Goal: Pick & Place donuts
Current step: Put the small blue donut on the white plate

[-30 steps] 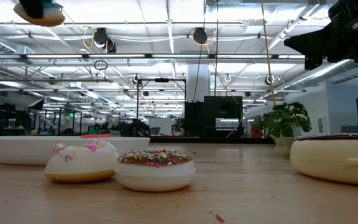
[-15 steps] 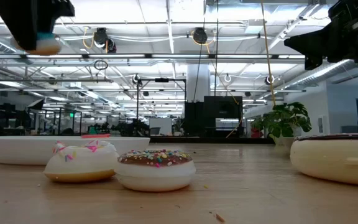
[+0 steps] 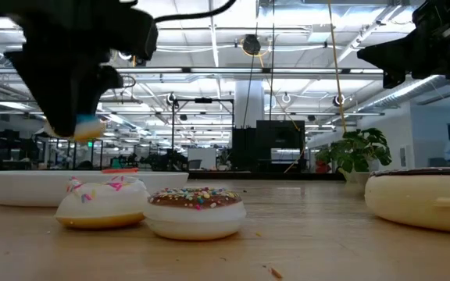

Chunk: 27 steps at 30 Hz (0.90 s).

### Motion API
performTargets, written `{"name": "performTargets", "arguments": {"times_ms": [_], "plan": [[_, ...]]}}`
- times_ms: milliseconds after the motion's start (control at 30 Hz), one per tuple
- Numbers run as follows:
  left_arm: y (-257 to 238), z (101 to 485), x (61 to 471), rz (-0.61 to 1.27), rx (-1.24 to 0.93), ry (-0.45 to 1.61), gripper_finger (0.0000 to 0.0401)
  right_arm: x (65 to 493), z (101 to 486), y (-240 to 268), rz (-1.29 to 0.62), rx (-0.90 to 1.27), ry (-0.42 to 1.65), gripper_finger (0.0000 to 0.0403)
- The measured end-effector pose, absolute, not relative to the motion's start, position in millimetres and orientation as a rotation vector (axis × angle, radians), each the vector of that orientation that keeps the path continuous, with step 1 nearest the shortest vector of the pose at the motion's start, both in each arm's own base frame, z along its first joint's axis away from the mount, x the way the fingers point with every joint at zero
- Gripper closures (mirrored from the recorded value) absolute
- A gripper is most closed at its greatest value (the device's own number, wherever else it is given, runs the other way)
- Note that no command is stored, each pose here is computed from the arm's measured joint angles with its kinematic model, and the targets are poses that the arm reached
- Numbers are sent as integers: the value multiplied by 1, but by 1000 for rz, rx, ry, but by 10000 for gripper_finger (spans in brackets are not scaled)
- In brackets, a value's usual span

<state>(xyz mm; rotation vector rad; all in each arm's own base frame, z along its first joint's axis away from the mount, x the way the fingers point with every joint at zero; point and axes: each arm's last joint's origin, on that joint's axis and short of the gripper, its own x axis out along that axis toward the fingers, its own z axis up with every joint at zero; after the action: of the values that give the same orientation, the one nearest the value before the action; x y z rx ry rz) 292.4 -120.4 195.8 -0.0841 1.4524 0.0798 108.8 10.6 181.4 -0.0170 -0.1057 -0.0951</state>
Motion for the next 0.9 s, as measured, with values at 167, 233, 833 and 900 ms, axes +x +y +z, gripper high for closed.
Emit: {"name": "performTargets", "arguments": {"times_ms": [167,233,833,900], "plan": [[-118,180,287,70,-111,1473,252,109,181,11,-95,-18,-106,403],[-117,176,285,84,-124,1483,252,109,181,11,-95,-18,-105,403],[-123,165,278,68,-103,1472,251,109,181,11,-95,-19,-106,403],[-122,162,276,72,-100,1476,251,109,181,11,-95,-19,-105,403]]}}
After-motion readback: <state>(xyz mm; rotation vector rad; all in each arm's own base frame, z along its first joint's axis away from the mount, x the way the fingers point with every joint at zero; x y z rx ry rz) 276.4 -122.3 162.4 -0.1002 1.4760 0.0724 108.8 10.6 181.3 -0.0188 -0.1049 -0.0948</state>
